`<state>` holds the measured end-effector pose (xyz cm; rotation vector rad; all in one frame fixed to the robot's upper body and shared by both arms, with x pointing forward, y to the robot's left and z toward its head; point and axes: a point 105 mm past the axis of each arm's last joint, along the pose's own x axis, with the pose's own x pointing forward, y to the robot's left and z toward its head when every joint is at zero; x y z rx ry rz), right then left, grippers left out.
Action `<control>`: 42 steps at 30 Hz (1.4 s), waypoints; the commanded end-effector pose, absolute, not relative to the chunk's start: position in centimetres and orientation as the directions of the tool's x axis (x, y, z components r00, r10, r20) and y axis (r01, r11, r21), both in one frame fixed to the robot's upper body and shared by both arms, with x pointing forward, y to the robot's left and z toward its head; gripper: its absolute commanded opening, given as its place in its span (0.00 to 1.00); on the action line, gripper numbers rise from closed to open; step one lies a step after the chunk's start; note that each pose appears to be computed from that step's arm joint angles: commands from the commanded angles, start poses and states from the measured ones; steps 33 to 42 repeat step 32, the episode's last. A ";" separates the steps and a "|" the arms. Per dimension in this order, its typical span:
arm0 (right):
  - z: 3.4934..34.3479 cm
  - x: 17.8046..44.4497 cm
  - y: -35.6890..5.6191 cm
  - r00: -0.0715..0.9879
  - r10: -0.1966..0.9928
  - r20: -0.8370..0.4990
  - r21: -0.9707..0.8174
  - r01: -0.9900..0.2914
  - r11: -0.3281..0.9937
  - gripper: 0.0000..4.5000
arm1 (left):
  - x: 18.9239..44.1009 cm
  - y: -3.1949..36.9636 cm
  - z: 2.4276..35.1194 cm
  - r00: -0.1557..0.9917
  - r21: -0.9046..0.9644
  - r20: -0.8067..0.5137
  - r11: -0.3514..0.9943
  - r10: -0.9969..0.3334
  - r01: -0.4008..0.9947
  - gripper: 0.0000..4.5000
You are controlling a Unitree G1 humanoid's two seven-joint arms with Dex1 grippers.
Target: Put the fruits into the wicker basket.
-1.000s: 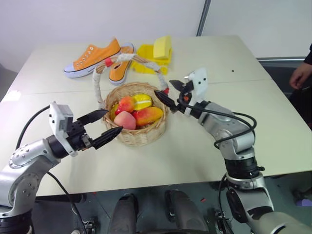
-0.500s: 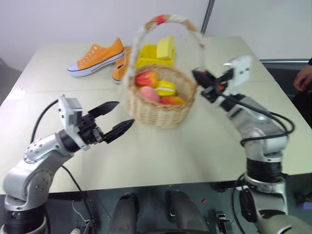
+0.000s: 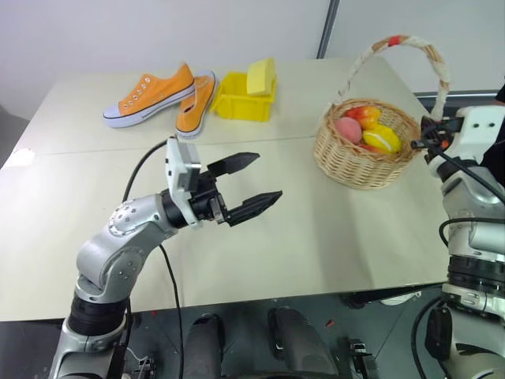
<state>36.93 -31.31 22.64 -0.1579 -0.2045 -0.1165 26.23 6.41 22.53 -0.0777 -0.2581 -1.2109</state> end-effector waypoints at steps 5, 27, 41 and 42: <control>24.9 34.7 -32.4 0.948 -0.116 0.298 -0.187 0.177 0.966 0.63 | 26.2 7.5 22.7 0.343 0.112 0.234 0.376 -0.910 0.920 1.00; 16.5 29.5 -16.3 0.717 0.697 -0.014 -0.228 -0.681 0.696 0.63 | 27.6 23.0 15.2 0.875 0.093 -0.039 0.870 -0.483 0.484 1.00; 15.9 30.2 -15.4 0.690 0.723 -0.029 -0.229 -0.709 0.667 0.63 | 26.6 23.6 14.4 0.895 0.088 -0.049 0.891 -0.443 0.446 1.00; 15.9 30.2 -15.4 0.690 0.723 -0.029 -0.229 -0.709 0.667 0.63 | 26.6 23.6 14.4 0.895 0.088 -0.049 0.891 -0.443 0.446 1.00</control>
